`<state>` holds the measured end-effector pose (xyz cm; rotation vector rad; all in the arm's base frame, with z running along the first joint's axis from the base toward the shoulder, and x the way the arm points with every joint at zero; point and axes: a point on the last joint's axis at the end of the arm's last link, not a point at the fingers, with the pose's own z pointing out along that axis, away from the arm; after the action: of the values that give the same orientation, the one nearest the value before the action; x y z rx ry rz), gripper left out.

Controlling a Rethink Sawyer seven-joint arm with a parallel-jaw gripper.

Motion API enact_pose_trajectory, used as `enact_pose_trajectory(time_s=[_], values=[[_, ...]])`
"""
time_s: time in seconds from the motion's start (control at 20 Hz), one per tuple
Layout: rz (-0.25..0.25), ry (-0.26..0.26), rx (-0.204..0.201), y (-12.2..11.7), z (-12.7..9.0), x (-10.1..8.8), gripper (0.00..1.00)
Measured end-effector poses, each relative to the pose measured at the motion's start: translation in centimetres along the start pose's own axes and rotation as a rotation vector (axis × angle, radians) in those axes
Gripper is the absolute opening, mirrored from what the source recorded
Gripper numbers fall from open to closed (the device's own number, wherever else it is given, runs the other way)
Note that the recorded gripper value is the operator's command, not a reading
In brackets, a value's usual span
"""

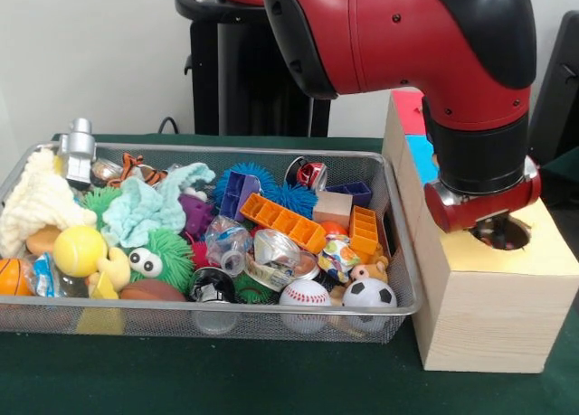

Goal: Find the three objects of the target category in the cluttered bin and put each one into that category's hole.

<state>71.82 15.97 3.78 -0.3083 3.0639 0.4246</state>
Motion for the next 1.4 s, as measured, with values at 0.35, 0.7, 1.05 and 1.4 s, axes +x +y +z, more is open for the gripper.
enact_pose_trajectory(time_s=[0.35, 0.7, 1.05, 1.4], values=[[0.015, 0.033, -0.021, -0.9, -1.7, 0.1, 0.00], [0.015, 0.034, -0.022, -1.0, -2.4, 0.0, 0.00], [0.015, 0.035, -0.026, -0.9, -2.5, 0.0, 0.00], [0.014, 0.036, -0.036, -0.5, -2.5, -0.1, 1.00]])
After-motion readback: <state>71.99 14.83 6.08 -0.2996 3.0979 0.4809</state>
